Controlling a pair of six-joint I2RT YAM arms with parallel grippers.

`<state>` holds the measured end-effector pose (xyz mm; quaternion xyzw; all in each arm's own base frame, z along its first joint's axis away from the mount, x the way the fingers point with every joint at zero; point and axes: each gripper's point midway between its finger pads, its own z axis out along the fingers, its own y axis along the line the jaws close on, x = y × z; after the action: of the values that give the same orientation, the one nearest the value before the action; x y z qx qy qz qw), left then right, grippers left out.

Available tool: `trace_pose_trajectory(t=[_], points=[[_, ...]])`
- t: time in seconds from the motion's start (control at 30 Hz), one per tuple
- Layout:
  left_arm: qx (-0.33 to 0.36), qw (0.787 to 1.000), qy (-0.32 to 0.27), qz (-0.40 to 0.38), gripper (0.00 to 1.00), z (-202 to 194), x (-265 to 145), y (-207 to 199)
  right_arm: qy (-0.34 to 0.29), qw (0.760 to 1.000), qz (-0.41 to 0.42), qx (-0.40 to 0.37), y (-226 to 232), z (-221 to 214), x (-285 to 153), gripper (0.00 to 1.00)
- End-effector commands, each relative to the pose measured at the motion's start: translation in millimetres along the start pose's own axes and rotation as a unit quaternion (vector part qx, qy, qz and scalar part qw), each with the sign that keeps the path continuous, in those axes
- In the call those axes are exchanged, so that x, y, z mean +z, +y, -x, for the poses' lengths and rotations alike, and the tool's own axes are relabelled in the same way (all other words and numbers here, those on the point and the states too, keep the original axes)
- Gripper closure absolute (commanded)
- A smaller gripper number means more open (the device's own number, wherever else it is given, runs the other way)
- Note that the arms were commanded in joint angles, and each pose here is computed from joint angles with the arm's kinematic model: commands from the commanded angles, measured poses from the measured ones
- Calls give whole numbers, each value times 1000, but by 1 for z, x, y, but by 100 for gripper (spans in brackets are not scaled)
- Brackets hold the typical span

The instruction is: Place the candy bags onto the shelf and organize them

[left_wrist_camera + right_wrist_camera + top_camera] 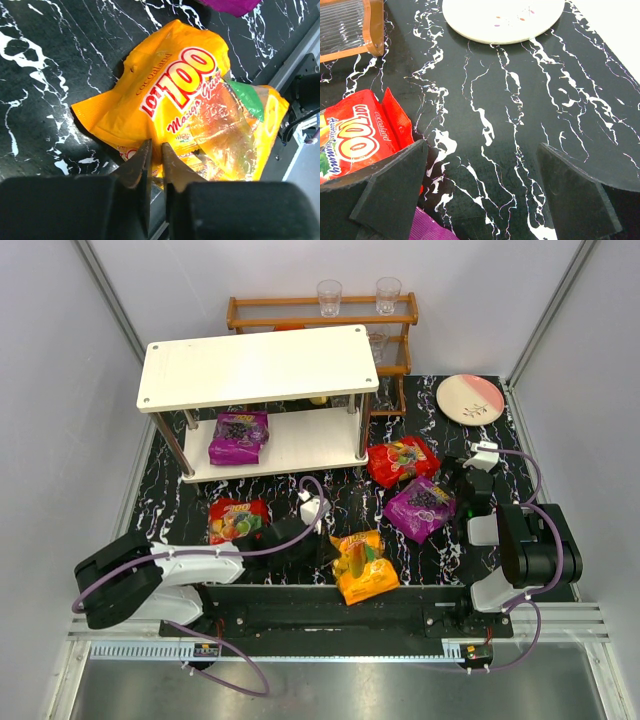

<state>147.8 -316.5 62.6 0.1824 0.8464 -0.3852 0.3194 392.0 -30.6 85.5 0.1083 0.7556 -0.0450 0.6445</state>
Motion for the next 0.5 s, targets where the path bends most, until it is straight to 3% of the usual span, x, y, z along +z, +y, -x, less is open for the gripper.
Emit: trace_pose_trajectory(t=[0.0,0.03,0.27,0.47], points=[[26,1000,12,7,96,5,-3,-5,-31,999,8,1,5,20,7,0],[30,1000,2,6,100,14,-6,-9,-31,999,8,1,5,20,6,0],[81,995,-30,47,100,49,-31,-5,-31,1000,7,1,4,20,7,0],[71,993,-54,82,100,70,-55,20,-31,1000,7,0,4,19,6,0]])
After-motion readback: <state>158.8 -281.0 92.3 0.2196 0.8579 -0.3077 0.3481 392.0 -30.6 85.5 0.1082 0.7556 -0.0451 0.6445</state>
